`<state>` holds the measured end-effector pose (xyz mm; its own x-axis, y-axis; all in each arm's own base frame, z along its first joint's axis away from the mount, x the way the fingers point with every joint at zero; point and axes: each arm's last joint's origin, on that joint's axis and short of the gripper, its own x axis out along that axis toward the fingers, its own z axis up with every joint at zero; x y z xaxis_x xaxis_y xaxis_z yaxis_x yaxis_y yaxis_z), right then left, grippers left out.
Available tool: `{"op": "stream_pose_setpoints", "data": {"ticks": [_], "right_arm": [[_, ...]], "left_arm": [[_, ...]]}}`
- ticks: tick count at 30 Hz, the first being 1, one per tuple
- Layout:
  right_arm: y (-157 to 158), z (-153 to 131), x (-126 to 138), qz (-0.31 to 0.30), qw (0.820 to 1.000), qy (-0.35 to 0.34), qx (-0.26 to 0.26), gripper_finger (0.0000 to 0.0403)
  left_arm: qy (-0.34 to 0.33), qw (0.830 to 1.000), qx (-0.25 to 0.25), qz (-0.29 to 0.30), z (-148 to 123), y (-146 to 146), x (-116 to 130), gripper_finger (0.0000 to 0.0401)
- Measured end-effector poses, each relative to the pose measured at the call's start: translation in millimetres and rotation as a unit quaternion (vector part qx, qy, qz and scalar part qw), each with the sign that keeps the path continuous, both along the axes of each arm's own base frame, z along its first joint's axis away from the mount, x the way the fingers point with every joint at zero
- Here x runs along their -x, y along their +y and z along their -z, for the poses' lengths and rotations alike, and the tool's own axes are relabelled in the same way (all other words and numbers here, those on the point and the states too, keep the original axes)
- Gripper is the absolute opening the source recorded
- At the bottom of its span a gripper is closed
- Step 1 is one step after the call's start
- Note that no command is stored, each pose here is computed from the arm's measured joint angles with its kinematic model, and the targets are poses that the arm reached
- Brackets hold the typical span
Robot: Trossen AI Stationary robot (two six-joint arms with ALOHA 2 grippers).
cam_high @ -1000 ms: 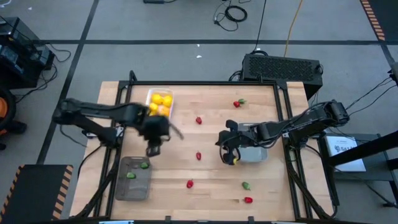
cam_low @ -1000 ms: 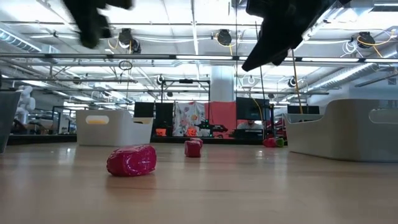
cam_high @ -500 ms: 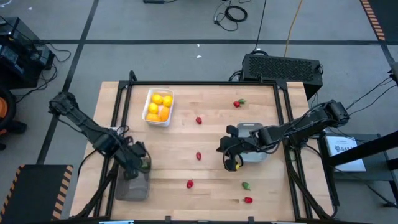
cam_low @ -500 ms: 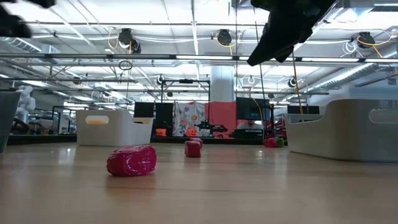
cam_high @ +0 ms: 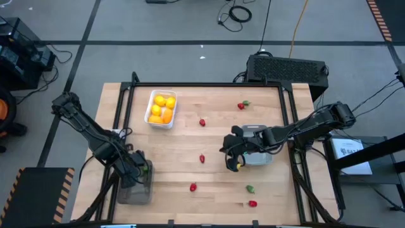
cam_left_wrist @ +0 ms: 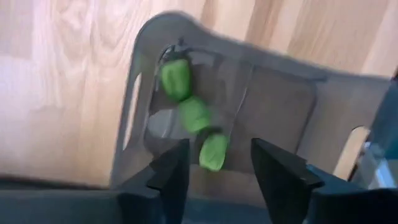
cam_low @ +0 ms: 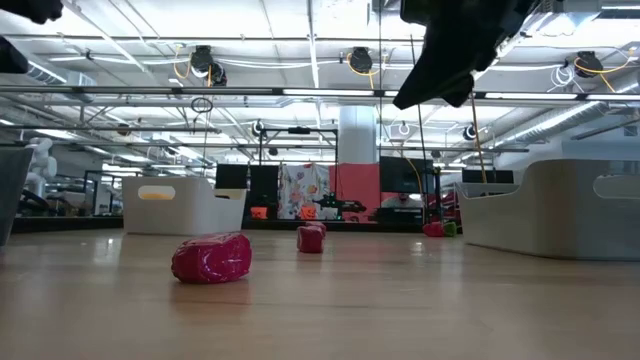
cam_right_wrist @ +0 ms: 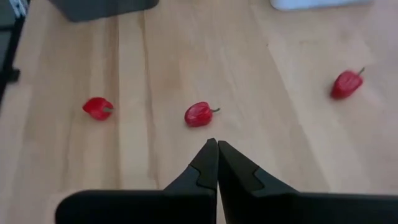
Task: Sort produce into baskets
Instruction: Put the bottom green chili pepper into the transparent black bin
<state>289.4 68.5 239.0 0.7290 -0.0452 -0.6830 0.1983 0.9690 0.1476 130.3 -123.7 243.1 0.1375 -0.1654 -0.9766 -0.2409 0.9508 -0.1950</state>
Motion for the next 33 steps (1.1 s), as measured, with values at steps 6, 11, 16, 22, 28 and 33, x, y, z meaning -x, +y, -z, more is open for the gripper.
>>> {"op": "stream_pose_setpoints", "data": {"ticks": [6,11,16,22,28,33], "right_arm": [[7.8,-17.8,-2.9,-0.003,0.998,0.0,-0.064,0.0],[30.2,-39.7,-1.4,-0.024,0.996,-0.017,-0.085,0.0],[58.2,-47.6,7.9,-0.03,0.994,-0.03,-0.097,0.0],[88.2,-41.2,21.7,0.011,0.992,-0.022,-0.126,0.0],[105.1,-21.7,24.1,0.04,0.987,0.025,-0.154,0.0],[105.2,-17.4,28.0,0.025,0.99,0.057,-0.124,0.0]], "left_arm": [[-0.122,0.992,-0.003,0.032,-5.4,-8.2,-14.8,0.0191],[-0.285,0.953,-0.032,0.099,-18.5,-18.8,-33.3,0.0192],[-0.393,0.901,-0.067,0.17,-28.1,-29.7,-51.0,0.0192],[-0.419,0.864,-0.091,0.266,-13.6,-32.3,-87.8,0.0192],[-0.516,0.783,-0.079,0.337,13.7,-27.2,-155.9,0.0192],[-0.561,0.735,-0.02,0.381,36.5,-11.5,-214.3,0.0192]]}}
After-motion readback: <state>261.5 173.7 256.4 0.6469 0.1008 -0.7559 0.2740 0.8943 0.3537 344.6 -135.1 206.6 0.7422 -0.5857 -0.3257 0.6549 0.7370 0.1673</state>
